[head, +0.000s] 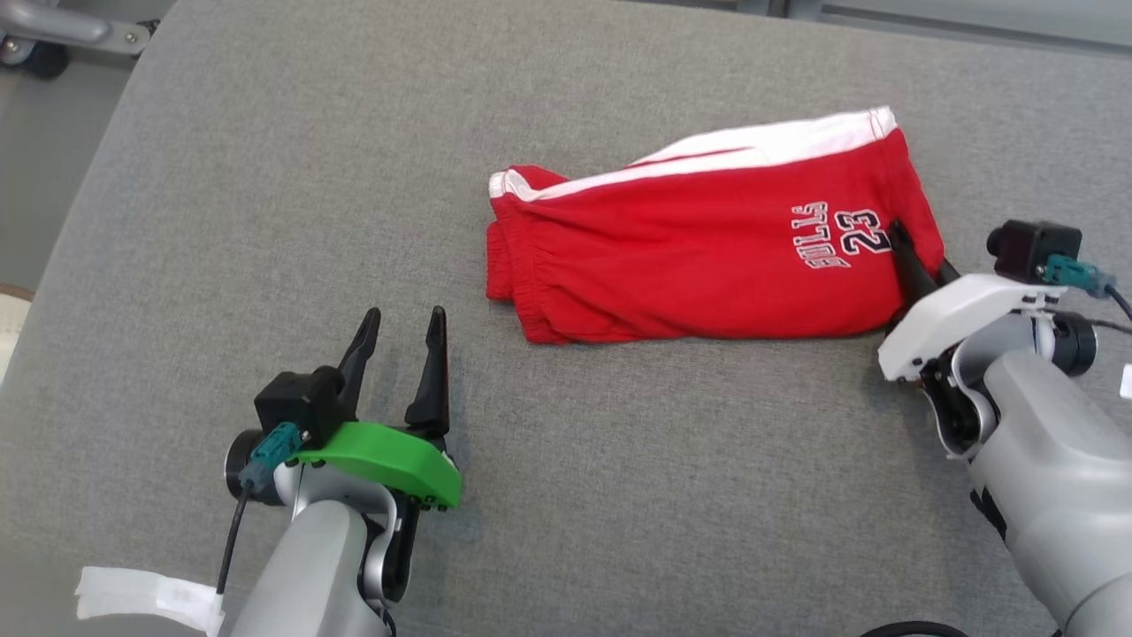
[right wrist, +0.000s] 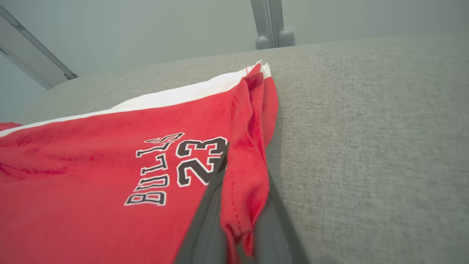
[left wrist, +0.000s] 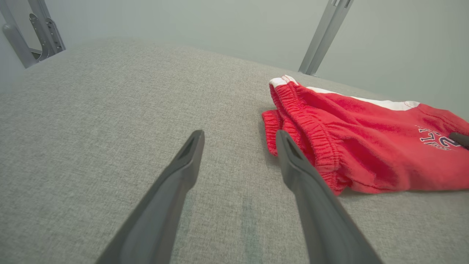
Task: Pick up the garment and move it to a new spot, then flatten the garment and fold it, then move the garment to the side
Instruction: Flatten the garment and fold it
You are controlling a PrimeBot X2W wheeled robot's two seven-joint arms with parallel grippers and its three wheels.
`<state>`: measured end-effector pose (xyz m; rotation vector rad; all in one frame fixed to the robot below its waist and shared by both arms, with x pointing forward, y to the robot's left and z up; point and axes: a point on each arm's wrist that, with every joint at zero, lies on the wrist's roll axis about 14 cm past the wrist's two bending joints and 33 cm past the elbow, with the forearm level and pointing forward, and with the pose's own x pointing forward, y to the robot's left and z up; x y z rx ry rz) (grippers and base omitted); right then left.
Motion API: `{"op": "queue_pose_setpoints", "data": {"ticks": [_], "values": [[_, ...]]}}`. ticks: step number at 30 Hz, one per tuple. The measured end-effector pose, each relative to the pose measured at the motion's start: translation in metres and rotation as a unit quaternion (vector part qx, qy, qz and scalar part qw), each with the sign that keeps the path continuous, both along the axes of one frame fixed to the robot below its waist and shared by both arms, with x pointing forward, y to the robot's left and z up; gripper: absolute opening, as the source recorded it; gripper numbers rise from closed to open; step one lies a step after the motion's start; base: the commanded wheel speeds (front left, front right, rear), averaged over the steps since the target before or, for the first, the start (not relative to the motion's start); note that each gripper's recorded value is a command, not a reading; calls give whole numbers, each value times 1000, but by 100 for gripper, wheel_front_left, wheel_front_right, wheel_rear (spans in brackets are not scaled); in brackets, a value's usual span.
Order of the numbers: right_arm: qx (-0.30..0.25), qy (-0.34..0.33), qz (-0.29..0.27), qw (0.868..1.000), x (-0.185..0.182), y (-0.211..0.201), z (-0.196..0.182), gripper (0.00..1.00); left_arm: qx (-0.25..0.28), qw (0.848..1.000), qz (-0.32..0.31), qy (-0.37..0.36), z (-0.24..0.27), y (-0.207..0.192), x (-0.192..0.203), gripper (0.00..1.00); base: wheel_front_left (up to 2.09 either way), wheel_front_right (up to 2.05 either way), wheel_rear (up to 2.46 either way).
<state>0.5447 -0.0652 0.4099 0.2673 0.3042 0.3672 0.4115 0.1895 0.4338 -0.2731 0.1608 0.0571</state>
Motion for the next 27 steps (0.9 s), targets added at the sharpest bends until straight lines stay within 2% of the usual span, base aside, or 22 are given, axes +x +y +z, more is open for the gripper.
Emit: {"op": "queue_pose_setpoints", "data": {"ticks": [11,17,20,23,27], "values": [[3,-10,-91,996,-52,-73,14,0,-10,1000,-18,-8,5,-15,-19,100,0,0,0],[-3,-62,-84,995,-55,-75,45,0,-12,999,-31,-12,7,-24,-20,100,0,0,0],[-6,-105,-42,994,-54,-48,71,0,-14,999,-39,-14,8,-29,-19,100,0,0,0],[-4,-143,21,989,-53,-3,95,0,-14,999,-43,-11,7,-31,-20,100,0,0,0],[-7,-160,109,981,-64,59,103,0,-17,999,-37,-8,5,-27,-25,100,0,0,0]]}}
